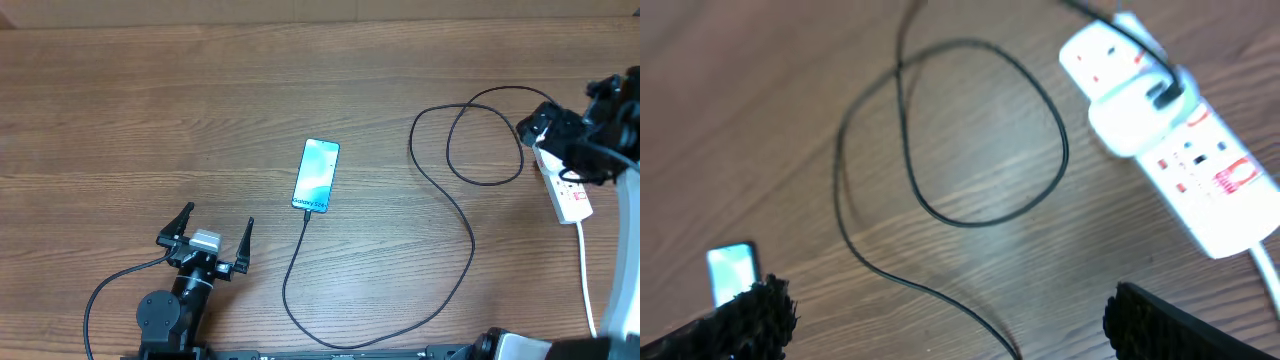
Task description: Plug charger to phone and switch on socket
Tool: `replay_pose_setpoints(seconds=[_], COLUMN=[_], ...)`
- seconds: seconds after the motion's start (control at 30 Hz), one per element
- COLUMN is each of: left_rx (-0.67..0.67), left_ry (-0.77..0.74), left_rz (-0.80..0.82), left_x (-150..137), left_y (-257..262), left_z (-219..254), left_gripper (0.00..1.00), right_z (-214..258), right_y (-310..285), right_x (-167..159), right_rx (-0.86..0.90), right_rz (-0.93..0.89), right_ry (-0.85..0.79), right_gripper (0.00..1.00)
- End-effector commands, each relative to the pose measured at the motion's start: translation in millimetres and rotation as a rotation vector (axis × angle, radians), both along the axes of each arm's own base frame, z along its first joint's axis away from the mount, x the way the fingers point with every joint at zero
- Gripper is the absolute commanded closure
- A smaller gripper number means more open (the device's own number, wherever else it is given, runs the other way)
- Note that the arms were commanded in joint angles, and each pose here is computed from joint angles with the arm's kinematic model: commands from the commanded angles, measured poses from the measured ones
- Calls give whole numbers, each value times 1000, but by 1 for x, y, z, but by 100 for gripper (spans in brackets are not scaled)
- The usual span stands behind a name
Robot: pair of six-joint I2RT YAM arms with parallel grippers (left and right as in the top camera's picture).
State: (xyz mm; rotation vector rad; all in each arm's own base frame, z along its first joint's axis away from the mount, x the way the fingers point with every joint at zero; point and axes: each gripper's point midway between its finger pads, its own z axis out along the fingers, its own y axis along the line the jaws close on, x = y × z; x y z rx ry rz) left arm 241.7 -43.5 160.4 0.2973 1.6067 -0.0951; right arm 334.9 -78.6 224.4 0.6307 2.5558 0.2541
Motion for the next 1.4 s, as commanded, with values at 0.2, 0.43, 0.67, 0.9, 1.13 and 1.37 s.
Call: replay_pose_setpoints(seconds=[0.2,0.43,0.67,0.9,1.13,1.37], left_rx=[8,8,8,8,8,9], left_ry=[-9,-9,-9,-9,-9,-10], left_rz=[15,15,15,16,15,15], left_x=[0,0,0,0,0,0], left_y=[3,3,3,3,3,3], left_z=[1,1,1,1,1,1], left_gripper=[0,0,1,1,0,1], right_z=[38,36,-4,-64,-128,-180], right_y=[3,3,8,12,39,71], right_x=[-8,-11,-24,-28,-42,-52], right_rx=[-42,-43,-55,-37,48,64], right_rz=[7,5,86,95,152,247], right_ry=[-110,-96,1,9,-46,-136], right_gripper=[0,0,0,0,0,0])
